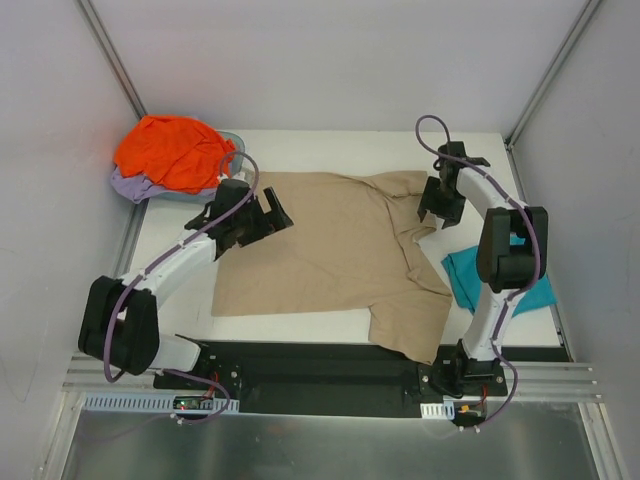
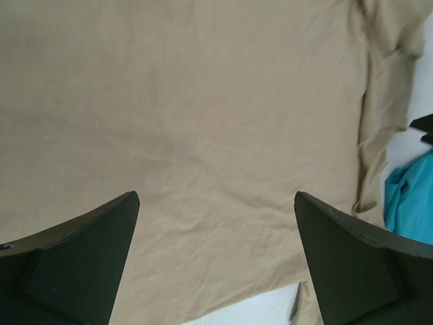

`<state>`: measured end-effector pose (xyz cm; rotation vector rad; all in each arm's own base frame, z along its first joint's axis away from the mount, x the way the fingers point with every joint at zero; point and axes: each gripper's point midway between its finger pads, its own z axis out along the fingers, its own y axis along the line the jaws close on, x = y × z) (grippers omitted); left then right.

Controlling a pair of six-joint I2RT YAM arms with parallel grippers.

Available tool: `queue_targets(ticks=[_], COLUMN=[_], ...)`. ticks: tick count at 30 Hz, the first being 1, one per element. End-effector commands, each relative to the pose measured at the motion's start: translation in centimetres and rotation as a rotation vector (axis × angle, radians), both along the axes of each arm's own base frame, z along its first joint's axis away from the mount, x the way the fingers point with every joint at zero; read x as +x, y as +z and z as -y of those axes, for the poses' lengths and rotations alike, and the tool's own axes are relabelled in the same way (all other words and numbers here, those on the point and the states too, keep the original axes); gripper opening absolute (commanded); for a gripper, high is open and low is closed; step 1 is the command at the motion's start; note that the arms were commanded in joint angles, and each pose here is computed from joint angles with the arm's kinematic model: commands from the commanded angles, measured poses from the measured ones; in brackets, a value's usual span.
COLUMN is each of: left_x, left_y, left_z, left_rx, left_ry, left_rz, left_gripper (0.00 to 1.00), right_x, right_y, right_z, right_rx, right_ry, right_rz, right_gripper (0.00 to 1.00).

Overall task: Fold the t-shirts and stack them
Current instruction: Flatten out the tshirt

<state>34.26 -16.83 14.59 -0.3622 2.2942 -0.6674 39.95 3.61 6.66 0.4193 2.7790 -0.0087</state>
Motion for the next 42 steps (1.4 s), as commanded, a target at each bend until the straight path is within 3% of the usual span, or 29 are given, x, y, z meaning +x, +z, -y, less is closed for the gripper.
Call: queue_targets(ticks=[1, 10, 16, 28, 34, 35, 37, 38, 40, 42], left_x=[-2.7, -5.9, -7.3, -10.1, -9.3, -9.0, -8.7, -8.5, -8.0, -7.8], left_y=[-5.0, -11.8, -14.1, -15.0, -13.0, -12.5, -11.5, -11.0, -9.8, -8.9], left_z=[1.0, -1.1, -2.8, -4.3, -3.1, -2.9, -2.6, -2.4, -2.3, -2.2], left_rx=[-0.028, 0.071, 0.153, 0.197, 0.147, 0.140, 0.124, 0.117, 0.104, 0.091], left_ry=[-0.047, 0.003, 0.038, 0.023, -0.030, -0.038, -0.055, -0.055, -0.048, -0.042], left_rz=[-0.170, -0.363, -0.447, -0.531, -0.475, -0.462, -0.426, -0.410, -0.369, -0.344], left_gripper=[0.99, 0.99, 0.99, 1.00, 0.99, 0.99, 0.99, 0.99, 0.99, 0.99], right_x=[1.6, 1.9, 2.6, 9.2, 9.4, 9.5, 8.9, 8.2, 6.8, 3.9], right_y=[-0.6, -3.3, -3.1, -0.2, 1.8, 2.6, 4.7, 4.9, 7.5, 8.5], right_z=[0.4, 2.2, 4.3, 8.1, 9.4, 9.6, 9.2, 8.8, 7.1, 5.0], right_rx=[0.007, -0.036, -0.054, -0.160, -0.236, -0.248, -0.243, -0.233, -0.205, -0.179], right_ry=[-0.028, -0.072, -0.082, 0.080, 0.085, 0.086, 0.095, 0.102, 0.110, 0.131], right_rz=[-0.047, -0.143, -0.142, 0.009, 0.038, 0.046, 0.069, 0.065, 0.116, 0.135], right_gripper=[0.59, 0.31, 0.03, 0.01, 0.26, 0.38, 0.51, 0.63, 0.70, 0.84])
